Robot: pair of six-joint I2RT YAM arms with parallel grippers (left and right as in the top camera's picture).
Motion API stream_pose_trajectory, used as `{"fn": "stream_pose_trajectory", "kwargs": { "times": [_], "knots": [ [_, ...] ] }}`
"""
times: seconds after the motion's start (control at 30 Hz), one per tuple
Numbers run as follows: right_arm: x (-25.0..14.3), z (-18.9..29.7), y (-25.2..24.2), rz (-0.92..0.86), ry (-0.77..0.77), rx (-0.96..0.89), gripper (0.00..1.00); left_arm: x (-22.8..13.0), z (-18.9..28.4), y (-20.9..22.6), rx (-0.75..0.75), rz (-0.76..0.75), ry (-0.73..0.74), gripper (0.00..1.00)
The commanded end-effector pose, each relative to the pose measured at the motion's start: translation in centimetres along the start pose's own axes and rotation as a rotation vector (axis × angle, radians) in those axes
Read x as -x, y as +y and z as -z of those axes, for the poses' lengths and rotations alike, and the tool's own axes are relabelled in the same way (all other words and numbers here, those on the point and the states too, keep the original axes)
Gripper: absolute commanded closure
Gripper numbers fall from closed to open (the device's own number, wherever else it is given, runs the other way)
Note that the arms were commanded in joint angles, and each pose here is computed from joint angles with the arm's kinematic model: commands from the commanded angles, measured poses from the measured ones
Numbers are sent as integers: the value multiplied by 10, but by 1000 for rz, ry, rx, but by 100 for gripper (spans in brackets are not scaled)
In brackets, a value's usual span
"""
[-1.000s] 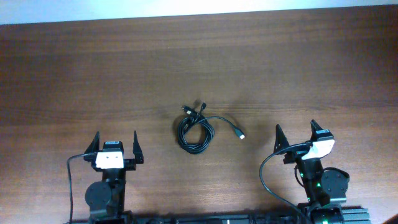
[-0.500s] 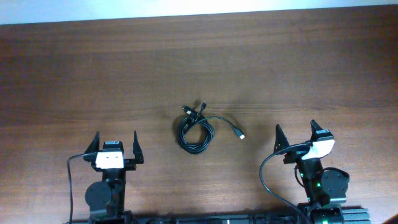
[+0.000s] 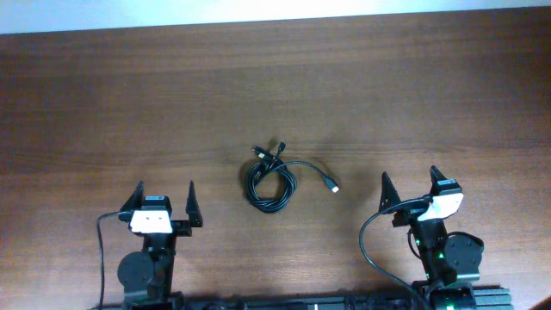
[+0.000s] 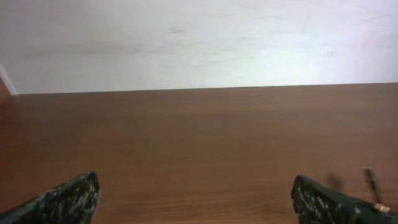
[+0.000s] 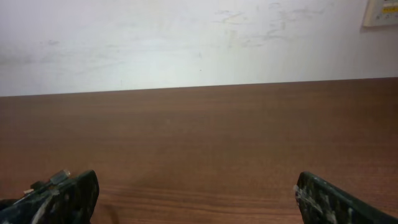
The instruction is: Untangle cables
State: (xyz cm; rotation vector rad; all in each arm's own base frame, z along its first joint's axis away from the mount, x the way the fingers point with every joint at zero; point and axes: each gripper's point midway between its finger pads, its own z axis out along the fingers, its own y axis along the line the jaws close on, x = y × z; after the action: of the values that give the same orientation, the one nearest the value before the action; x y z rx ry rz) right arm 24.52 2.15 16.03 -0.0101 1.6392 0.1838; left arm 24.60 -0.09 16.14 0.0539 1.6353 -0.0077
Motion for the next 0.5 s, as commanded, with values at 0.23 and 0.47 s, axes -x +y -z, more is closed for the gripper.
{"fn": "stream_pose_trajectory", "kwargs": {
  "times": [0.23,0.47],
  "knots": [
    [-2,0,0,1,0,-4,1,39,10,-29,-172,104,-72,1],
    [-2,0,0,1,1,-4,1,68,20,-32,-193,102,-87,1]
  ]
}}
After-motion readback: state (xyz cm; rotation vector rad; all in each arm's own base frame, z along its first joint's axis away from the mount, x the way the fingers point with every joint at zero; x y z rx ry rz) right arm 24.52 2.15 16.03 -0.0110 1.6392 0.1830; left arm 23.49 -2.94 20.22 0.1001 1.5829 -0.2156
